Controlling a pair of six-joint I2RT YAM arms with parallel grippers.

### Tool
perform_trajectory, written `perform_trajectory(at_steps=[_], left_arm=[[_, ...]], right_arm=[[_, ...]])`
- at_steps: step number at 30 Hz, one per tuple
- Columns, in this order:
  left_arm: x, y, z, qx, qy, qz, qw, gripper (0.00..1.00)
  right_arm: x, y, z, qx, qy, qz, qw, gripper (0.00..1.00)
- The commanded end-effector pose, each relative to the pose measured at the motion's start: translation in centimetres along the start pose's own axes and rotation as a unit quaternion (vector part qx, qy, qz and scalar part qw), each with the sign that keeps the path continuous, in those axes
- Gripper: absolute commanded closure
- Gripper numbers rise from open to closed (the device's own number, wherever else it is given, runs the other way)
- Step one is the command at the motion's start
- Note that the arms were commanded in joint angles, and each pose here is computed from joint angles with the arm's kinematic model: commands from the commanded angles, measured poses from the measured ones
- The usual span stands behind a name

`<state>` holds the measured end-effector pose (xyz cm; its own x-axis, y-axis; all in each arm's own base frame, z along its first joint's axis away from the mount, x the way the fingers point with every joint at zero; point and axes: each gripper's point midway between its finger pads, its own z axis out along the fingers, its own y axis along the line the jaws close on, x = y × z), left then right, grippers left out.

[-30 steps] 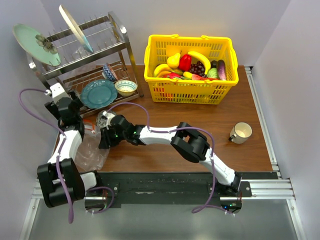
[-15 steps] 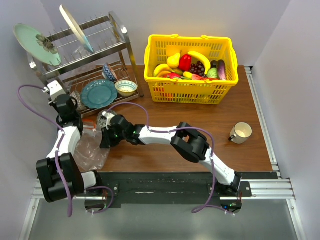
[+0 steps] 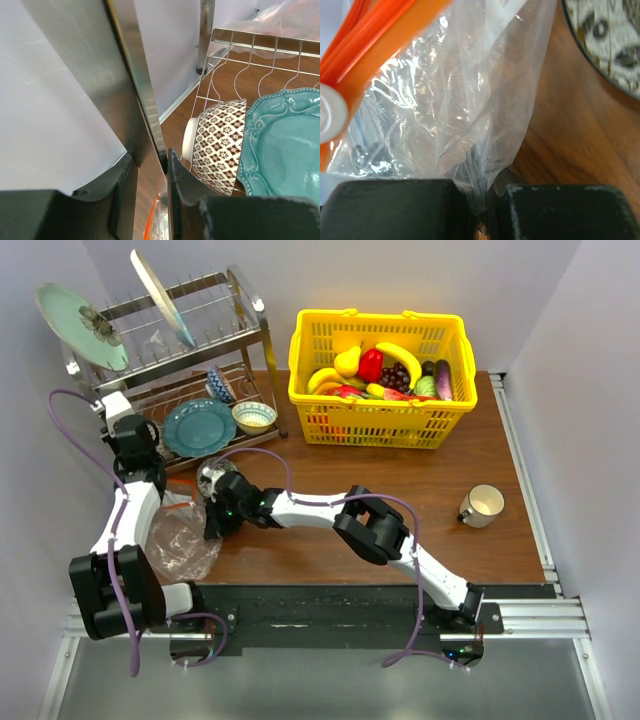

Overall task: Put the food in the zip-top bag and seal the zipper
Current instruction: Pick up the zipper food storage bag at the center of the board.

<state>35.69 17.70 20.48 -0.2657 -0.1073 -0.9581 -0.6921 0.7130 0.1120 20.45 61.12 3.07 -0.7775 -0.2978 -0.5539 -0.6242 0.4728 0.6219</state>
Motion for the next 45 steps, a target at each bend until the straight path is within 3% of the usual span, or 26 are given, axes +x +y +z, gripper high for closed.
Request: perform_trajectory(at_steps=[1,15,27,35,36,38,45], left_arm=[[-14.9,-0.1,-2.6,0.015,-0.193,-0.052,0.980,1.00],[-19.9,0.2,-4.3,0.016,-0.235,-0.061,0.970,1.00],[-21.4,-0.4,-4.8,0.016,-0.250,-0.054,0.967,1.00],[-21.3,-0.7,-4.4,0.016,-0.247,-0.051,0.968,1.00],[-21.0,-0.8,-4.2,0.016,-0.244,-0.049,0.968,1.00],[-20.7,-0.7,-4.0,0.012,-0.242,-0.046,0.969,1.00],[-18.5,-1.0,-3.3,0.010,-0.229,-0.043,0.973,1.00]], right_arm=[[-1.3,1.6,-0.5,-0.006,-0.003,-0.008,1.000,0.96],[-1.6,1.6,-0.6,-0.002,-0.008,-0.009,1.000,0.97],[1.1,-1.1,0.8,0.051,0.051,0.024,0.997,0.96],[-0.2,-0.5,-3.5,0.089,0.051,-0.017,0.995,0.96],[1.2,-1.5,-4.0,0.099,0.063,-0.018,0.993,0.97],[-0.5,0.4,-6.3,0.079,0.030,-0.029,0.996,0.97],[-0.2,0.5,-11.8,0.106,0.020,-0.066,0.992,0.99]])
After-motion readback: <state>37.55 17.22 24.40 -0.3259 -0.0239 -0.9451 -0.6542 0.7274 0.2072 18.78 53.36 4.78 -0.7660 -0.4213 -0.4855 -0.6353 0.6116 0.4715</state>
